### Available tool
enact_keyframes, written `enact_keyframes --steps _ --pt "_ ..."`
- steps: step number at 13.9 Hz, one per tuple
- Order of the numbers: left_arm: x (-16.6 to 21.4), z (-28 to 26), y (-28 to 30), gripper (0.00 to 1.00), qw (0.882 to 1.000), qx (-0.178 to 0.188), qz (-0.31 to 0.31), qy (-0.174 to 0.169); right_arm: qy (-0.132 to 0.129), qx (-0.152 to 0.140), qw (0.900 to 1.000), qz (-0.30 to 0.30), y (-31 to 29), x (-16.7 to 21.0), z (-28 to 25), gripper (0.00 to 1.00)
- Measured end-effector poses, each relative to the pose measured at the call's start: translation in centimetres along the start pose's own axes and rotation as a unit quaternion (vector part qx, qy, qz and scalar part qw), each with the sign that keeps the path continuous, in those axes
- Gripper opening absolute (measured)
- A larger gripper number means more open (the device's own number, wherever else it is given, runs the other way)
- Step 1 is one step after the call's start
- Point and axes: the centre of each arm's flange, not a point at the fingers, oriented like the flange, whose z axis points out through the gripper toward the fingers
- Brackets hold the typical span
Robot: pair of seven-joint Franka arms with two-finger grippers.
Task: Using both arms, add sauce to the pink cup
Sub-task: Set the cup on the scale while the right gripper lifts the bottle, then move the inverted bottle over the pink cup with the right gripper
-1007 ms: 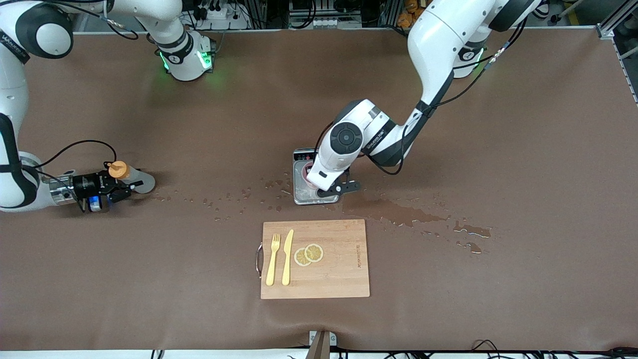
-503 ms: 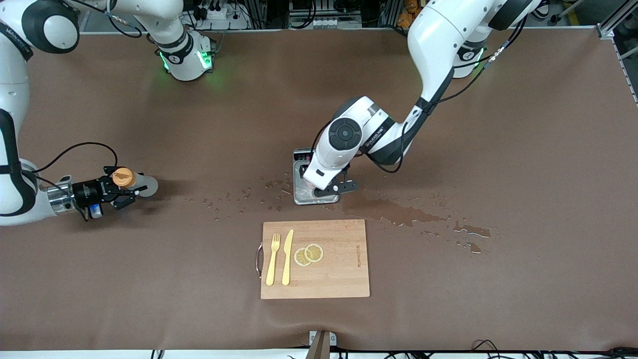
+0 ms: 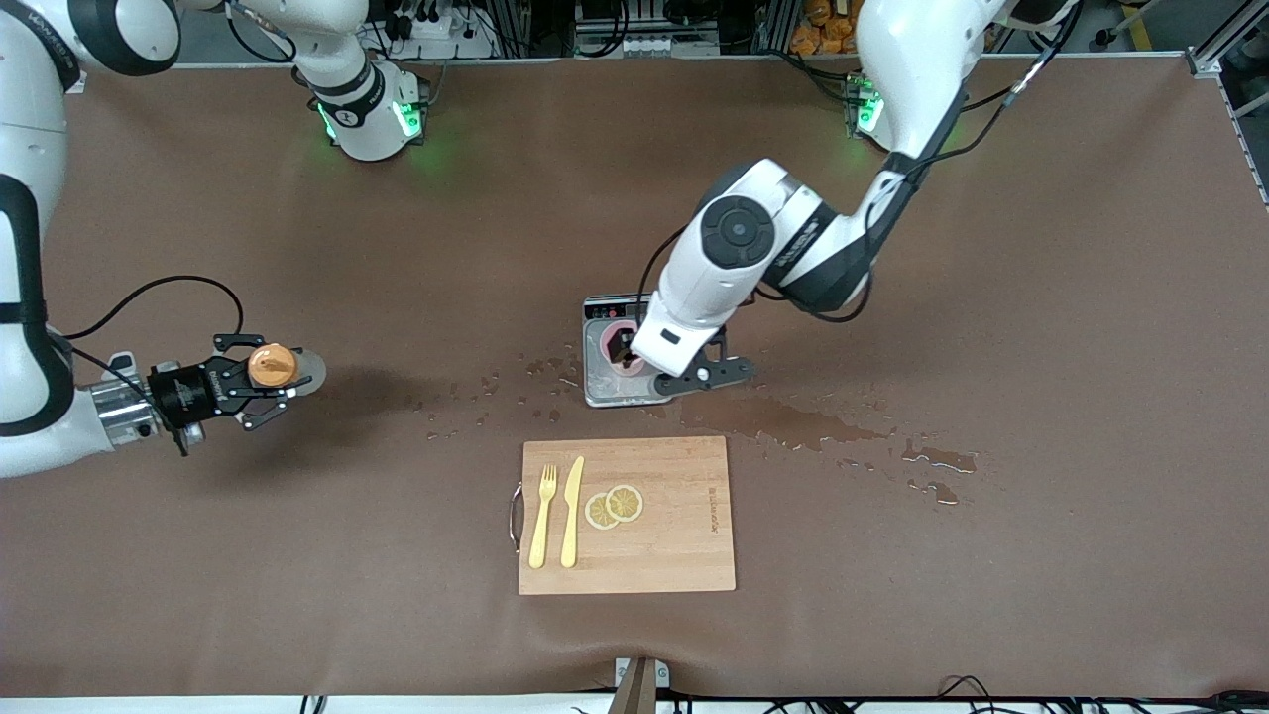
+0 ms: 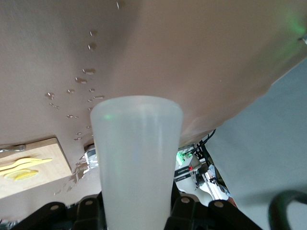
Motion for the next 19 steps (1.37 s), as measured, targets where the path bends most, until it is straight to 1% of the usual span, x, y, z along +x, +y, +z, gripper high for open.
enact_keyframes --steps 1,3,6,7,9,11,12,14,15,16,17,19 --pt "0.7 -1.8 -1.1 1.0 1.0 0.01 0.009 -0.003 0.015 -0.006 1.0 0.012 -0.4 -2.0 0.7 0.44" --pt "2.4 -4.9 -4.2 1.0 0.998 0.043 0.037 -0.016 0.041 -0.014 0.998 0.041 -1.3 -5.4 2.1 0.44" --pt "6.7 -8.1 -11.1 1.0 0.992 0.097 0.072 -0.034 0.067 -0.02 0.994 0.085 -2.3 -9.5 4.2 0.44" --pt "8.3 -8.6 -13.5 1.0 0.99 0.112 0.082 -0.036 0.08 -0.024 0.992 0.098 -2.8 -10.8 5.2 0.44" --pt "11.0 -9.3 -18.2 1.0 0.986 0.125 0.099 -0.042 0.112 -0.032 0.986 0.116 -3.5 -13.2 7.3 0.44" --pt "13.1 -11.0 -23.2 1.0 0.984 0.126 0.115 -0.045 0.139 -0.037 0.981 0.131 -3.9 -15.0 9.1 0.44" --pt "13.8 -12.3 -25.7 1.0 0.984 0.124 0.122 -0.043 0.164 -0.04 0.976 0.137 -4.1 -15.6 10.1 0.44" --pt "14.1 -15.5 -29.4 1.0 0.983 0.124 0.132 -0.034 0.233 -0.049 0.96 0.148 -4.4 -17.4 13.1 0.44" --pt "13.7 -17.0 -30.4 1.0 0.982 0.126 0.136 -0.028 0.26 -0.053 0.951 0.156 -4.6 -18.6 15.2 0.43" --pt "13.0 -18.3 -30.7 1.0 0.982 0.128 0.14 -0.023 0.279 -0.055 0.945 0.162 -4.8 -19.8 17.1 0.43" --pt "12.2 -19.5 -30.6 1.0 0.981 0.13 0.141 -0.018 0.291 -0.056 0.941 0.166 -4.8 -20.7 18.5 0.43" --pt "10.6 -21.7 -30.1 1.0 0.98 0.134 0.144 -0.008 0.306 -0.055 0.934 0.175 -4.8 -21.6 20.0 0.43"
